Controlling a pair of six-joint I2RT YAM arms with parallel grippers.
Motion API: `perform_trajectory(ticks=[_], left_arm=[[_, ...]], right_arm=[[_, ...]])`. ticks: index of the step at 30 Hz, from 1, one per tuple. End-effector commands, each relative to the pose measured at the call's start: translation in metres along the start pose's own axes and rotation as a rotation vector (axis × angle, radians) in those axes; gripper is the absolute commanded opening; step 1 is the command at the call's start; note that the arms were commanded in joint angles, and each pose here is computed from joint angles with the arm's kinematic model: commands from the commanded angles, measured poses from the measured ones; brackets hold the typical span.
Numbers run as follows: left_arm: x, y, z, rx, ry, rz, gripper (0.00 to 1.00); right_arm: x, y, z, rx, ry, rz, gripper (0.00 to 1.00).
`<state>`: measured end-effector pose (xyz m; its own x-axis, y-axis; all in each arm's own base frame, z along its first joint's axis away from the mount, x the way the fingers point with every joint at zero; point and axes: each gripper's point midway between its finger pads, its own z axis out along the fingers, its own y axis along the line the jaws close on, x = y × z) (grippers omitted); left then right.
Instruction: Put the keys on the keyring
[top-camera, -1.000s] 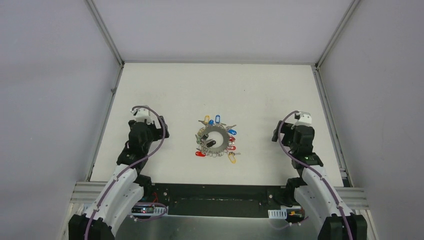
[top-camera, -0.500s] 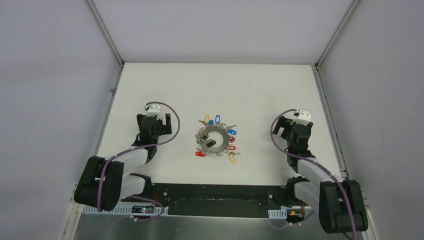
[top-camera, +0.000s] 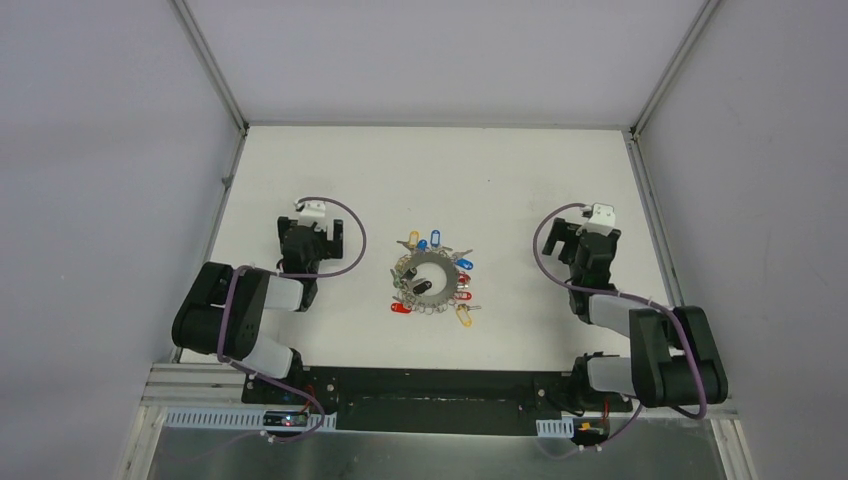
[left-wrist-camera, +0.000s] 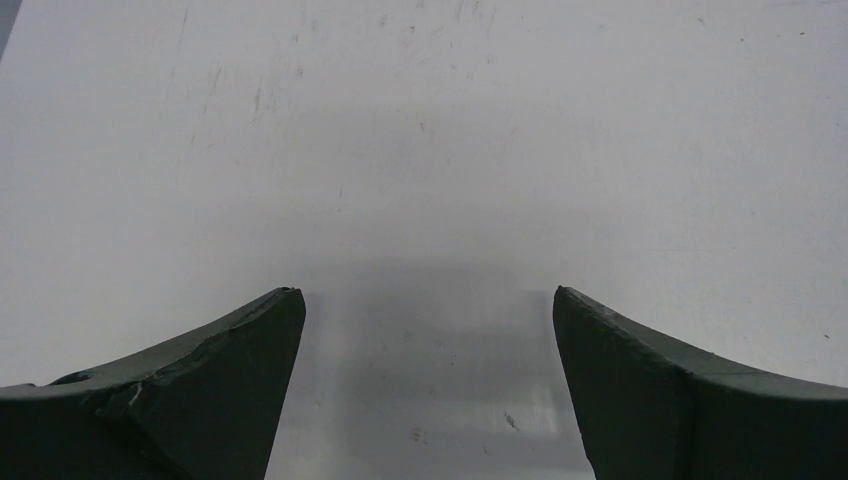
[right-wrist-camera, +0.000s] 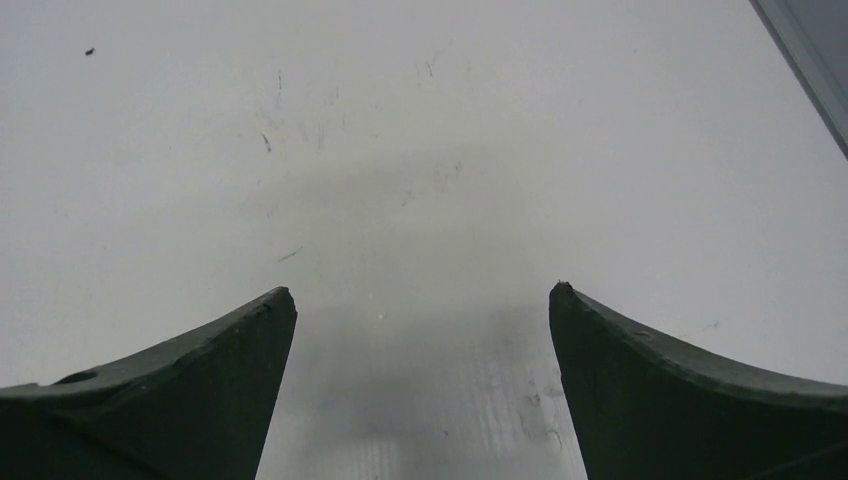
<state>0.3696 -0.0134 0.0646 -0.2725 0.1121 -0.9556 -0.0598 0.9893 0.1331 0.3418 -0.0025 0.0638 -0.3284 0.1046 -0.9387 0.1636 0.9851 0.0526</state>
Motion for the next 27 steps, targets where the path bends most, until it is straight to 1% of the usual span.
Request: perform_trajectory(ticks=[1, 4, 6, 10, 15, 17, 19, 20, 27], left_arm=[[-0.025, 0.006, 0.012, -0.018, -0.074, -0.049, 0.99], [-0.023, 0.006, 0.011, -0.02, -0.061, -0.052, 0.99], [-0.025, 0.006, 0.011, -0.02, -0.074, -0.052, 0.99], [-0.024, 0.006, 0.011, -0.019, -0.069, -0.05, 0.99], [-0.024, 0.006, 0.011, -0.019, -0.068, -0.051, 0.99], [-0.024, 0.006, 0.011, -0.018, -0.068, -0.051, 0.99], [-0.024, 0.006, 0.011, -0.018, -0.067, -0.051, 0.99], [-0.024, 0.006, 0.011, -0.019, -0.068, -0.051, 0.99], [-0.024, 0.006, 0.011, -0.018, -0.067, -0.051, 0.99]], right_arm=[[-0.037, 0.006, 0.014, -0.018, -0.094, -0.026, 0.99], [-0.035, 0.006, 0.021, -0.015, -0.092, -0.045, 0.99], [-0.032, 0.004, 0.028, 0.0, -0.092, -0.042, 0.99], [-0.023, 0.006, 0.04, -0.007, -0.059, -0.054, 0.99], [-0.013, 0.004, 0.041, -0.022, -0.032, -0.038, 0.99], [-0.018, 0.003, 0.042, -0.023, -0.085, -0.031, 0.99], [-0.012, 0.003, 0.042, -0.023, -0.049, -0.034, 0.99], [-0.016, 0.003, 0.043, -0.025, -0.07, -0.033, 1.0], [-0.015, 0.003, 0.042, -0.027, -0.064, -0.035, 1.0]])
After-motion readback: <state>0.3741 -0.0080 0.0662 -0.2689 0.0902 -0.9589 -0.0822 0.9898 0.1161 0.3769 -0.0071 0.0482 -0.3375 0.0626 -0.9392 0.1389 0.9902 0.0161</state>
